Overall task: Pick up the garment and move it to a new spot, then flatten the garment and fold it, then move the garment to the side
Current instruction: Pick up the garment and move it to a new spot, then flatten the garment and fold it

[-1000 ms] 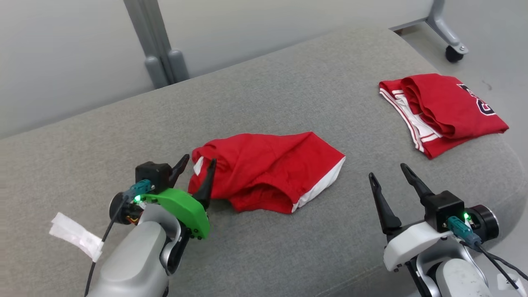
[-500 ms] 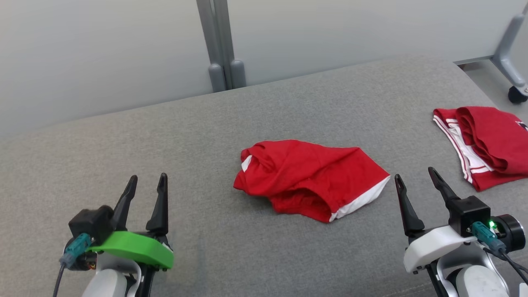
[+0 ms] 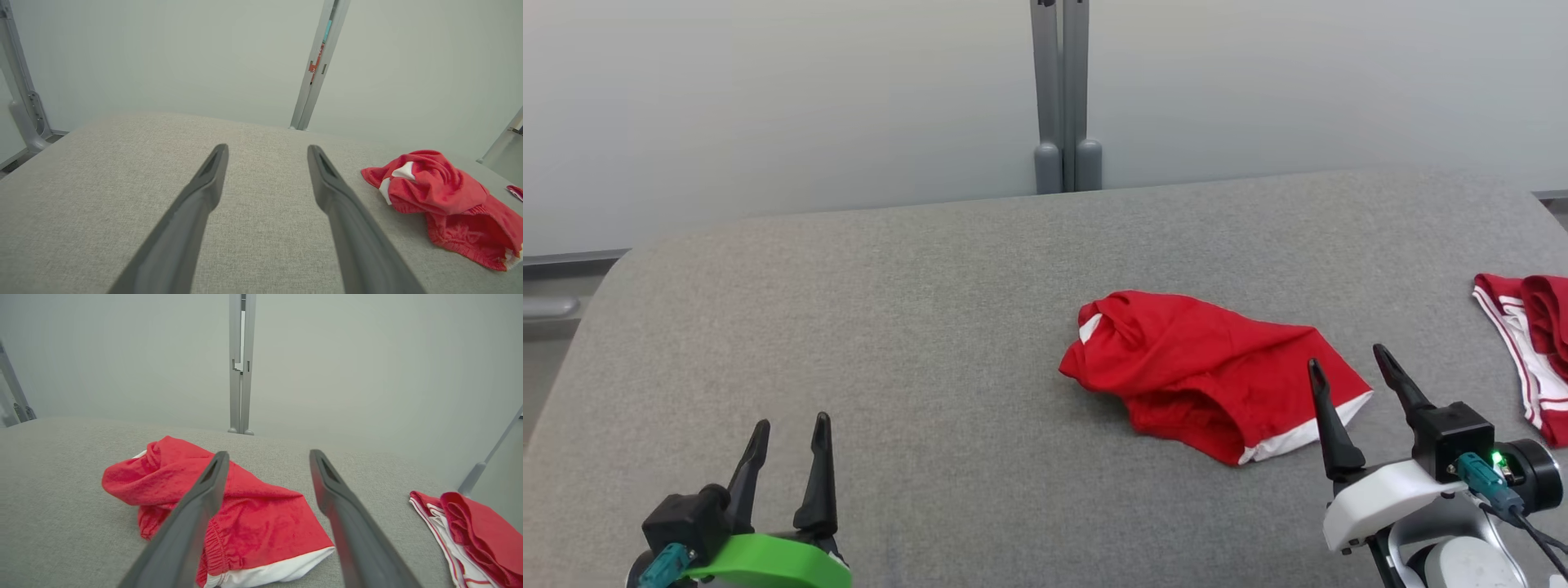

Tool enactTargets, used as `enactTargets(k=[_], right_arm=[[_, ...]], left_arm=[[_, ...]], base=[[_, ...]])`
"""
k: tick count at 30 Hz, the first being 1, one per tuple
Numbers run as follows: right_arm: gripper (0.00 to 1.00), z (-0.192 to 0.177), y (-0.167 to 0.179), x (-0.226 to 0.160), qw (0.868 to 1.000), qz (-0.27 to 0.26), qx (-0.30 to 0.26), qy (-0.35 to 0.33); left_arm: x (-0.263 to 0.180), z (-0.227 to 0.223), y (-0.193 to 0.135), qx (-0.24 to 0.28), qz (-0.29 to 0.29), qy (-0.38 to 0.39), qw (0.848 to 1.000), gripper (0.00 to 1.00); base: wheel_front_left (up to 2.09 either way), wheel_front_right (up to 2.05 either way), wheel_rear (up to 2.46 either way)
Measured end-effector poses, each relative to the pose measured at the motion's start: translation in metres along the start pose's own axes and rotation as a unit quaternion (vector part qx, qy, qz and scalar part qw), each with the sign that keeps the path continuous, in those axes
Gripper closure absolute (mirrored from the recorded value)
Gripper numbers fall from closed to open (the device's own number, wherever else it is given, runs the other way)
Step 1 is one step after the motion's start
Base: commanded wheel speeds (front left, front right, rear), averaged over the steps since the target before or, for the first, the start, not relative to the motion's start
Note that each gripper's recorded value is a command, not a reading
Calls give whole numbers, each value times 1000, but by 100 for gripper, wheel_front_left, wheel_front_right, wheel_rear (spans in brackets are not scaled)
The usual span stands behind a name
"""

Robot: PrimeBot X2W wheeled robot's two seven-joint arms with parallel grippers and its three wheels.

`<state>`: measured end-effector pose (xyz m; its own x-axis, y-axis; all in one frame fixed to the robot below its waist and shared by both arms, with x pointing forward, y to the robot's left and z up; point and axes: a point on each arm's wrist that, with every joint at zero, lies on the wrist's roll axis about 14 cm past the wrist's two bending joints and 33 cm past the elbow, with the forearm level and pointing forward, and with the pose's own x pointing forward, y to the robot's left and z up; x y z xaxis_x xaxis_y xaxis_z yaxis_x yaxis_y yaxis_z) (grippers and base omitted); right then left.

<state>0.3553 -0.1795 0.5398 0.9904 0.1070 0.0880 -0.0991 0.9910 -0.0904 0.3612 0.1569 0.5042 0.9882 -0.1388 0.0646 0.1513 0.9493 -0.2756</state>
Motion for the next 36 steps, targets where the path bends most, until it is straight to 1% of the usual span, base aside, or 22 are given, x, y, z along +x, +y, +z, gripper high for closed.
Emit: enactTargets(k=[4, 9, 24, 32, 36], right_arm=[[0, 0, 7, 2, 1000, 11, 2, -2], [0, 0, 10, 1, 1000, 15, 3, -3], [0, -9, 10, -6, 1000, 15, -2, 10], [0, -12, 11, -7, 1000, 16, -1, 14], [0, -12, 12, -7, 1000, 17, -1, 15]], left_arm=[[-11, -1, 9, -6, 22, -3, 1000, 0], [-15, 3, 13, -8, 28, -10, 1000, 0], [-8, 7, 5, 5, 13, -17, 1000, 0], [-8, 0, 6, 7, 13, -6, 1000, 0], [-6, -4, 0, 8, 3, 1, 1000, 0]], base=[[0, 0, 0], [0, 0, 0], [0, 0, 0], [0, 0, 0], [0, 0, 0]])
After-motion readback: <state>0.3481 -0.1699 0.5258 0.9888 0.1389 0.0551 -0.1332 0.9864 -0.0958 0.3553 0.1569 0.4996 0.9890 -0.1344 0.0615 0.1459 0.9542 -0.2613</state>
